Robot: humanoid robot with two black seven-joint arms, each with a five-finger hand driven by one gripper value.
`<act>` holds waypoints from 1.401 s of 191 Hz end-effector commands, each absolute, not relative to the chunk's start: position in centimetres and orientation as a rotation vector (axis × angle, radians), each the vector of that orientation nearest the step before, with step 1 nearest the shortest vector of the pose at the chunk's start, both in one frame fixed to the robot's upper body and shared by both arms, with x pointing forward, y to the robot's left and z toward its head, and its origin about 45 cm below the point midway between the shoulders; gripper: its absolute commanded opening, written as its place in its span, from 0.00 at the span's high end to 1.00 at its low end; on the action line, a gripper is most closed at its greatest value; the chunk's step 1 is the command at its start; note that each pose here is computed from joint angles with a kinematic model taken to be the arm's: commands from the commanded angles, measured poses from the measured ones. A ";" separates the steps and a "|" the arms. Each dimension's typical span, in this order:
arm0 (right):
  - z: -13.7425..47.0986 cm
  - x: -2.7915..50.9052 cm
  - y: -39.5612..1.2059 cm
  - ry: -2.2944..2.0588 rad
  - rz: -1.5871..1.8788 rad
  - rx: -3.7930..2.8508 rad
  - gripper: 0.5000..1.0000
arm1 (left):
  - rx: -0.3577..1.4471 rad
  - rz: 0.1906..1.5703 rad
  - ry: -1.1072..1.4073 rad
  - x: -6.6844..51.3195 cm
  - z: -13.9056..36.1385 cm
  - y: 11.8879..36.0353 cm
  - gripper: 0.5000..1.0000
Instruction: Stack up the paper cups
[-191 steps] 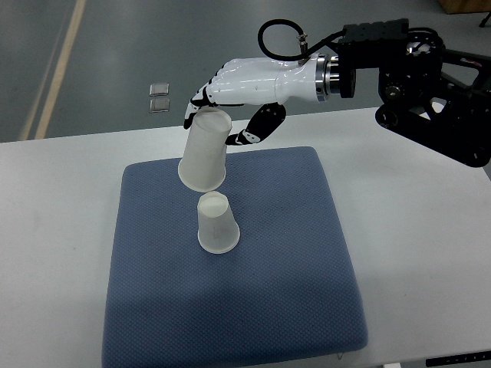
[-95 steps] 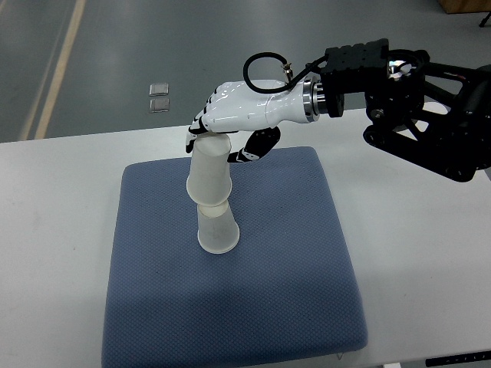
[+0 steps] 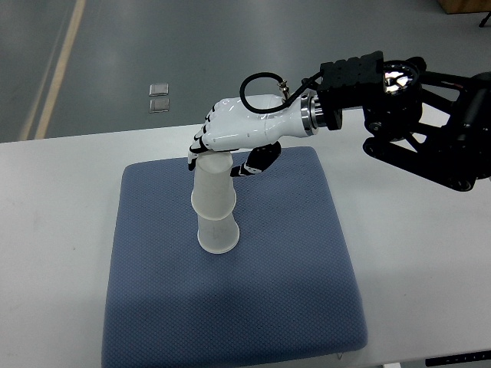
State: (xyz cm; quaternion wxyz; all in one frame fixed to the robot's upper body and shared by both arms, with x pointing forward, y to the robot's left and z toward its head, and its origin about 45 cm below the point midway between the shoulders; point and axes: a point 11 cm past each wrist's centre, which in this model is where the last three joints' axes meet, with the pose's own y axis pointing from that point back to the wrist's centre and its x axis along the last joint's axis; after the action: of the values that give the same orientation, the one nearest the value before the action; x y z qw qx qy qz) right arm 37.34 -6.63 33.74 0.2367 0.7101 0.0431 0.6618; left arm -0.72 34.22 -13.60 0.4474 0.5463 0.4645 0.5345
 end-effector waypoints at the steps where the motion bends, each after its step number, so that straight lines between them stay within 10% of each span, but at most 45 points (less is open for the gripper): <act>1: 33.4 37.2 -6.7 0.127 1.800 1.954 0.73 | 1.353 1.324 1.150 -0.7 -13.6 34.2 0.00; 122: 32.5 37.1 -6.7 0.122 1.791 1.952 0.71 | 1.352 1.322 1.150 -0.7 -13.6 34.2 0.00; 195: 31.4 36.8 -6.8 0.118 1.766 1.977 0.34 | 1.352 1.322 1.150 -0.7 -13.6 34.2 0.00; 267: 31.7 37.1 -7.1 0.101 1.765 1.973 0.29 | 1.353 1.324 1.150 -0.7 -13.6 34.2 0.00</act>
State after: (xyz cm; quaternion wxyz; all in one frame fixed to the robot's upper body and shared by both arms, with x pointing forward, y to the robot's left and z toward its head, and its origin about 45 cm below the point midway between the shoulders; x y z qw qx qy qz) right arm 36.88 -6.90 31.49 0.2429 0.7225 0.0420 0.6459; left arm -0.72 34.20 -13.61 0.4476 0.5461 0.4646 0.5344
